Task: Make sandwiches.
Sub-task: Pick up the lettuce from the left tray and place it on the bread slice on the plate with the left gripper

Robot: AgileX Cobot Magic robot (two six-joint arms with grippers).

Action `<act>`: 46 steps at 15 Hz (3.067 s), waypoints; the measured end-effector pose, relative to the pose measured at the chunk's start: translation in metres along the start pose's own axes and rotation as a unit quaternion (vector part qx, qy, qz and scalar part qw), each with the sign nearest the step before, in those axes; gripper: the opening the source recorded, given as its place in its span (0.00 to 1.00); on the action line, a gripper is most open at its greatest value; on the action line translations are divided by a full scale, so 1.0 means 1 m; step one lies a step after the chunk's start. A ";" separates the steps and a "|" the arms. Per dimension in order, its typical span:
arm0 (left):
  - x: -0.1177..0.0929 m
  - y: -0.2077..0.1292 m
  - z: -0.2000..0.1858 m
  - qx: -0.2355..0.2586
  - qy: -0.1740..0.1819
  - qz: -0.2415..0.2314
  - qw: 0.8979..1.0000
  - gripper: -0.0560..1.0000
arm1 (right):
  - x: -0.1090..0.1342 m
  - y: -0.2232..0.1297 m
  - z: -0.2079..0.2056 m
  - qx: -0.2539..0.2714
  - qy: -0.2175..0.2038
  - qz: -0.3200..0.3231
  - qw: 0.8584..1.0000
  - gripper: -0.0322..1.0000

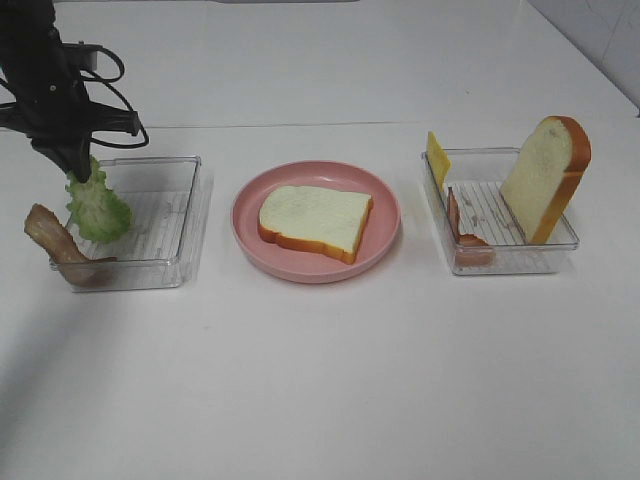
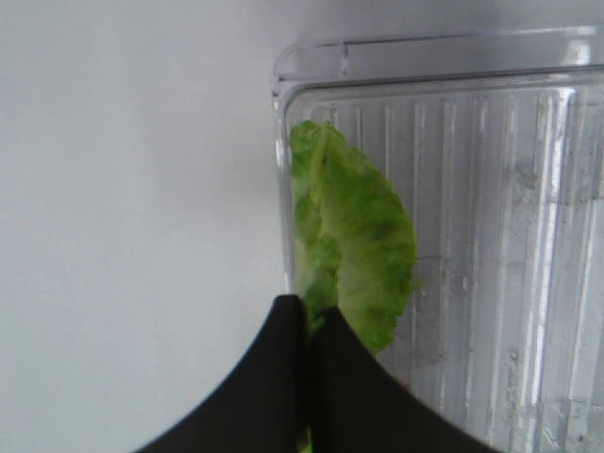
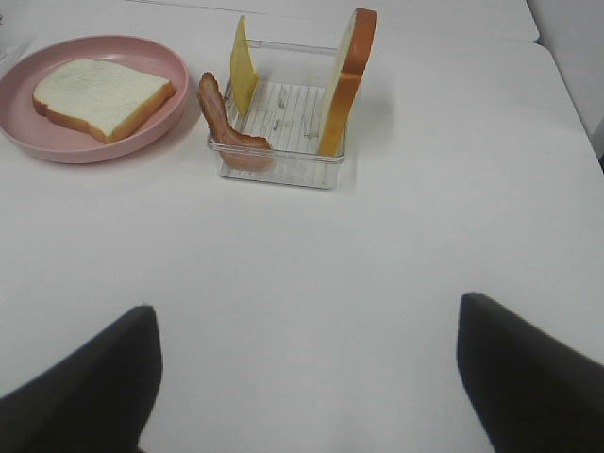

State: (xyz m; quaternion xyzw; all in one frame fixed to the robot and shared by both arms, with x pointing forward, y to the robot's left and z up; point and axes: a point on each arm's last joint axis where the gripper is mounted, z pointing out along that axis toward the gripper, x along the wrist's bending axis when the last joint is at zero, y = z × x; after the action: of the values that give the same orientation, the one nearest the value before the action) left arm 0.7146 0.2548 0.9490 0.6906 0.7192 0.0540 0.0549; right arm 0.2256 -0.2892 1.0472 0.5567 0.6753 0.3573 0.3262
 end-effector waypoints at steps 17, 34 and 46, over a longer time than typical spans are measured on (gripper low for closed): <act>-0.174 0.002 -0.035 -0.046 -0.416 0.069 0.905 0.05 | 0.000 0.000 0.000 0.000 0.000 0.000 1.000 0.81; -0.176 -0.003 0.033 -0.024 -0.337 0.104 0.935 0.05 | 0.000 0.000 0.000 0.000 0.000 0.000 1.000 0.81; -0.168 0.003 0.013 -0.011 -0.279 0.112 0.954 0.81 | 0.000 0.000 0.000 0.000 0.000 0.000 1.000 0.81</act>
State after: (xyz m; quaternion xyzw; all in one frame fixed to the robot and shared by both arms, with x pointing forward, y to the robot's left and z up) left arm 0.7264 0.0869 0.9376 0.7537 0.5925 -0.1274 0.2545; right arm 0.2256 -0.2892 1.0472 0.5567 0.6753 0.3573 0.3262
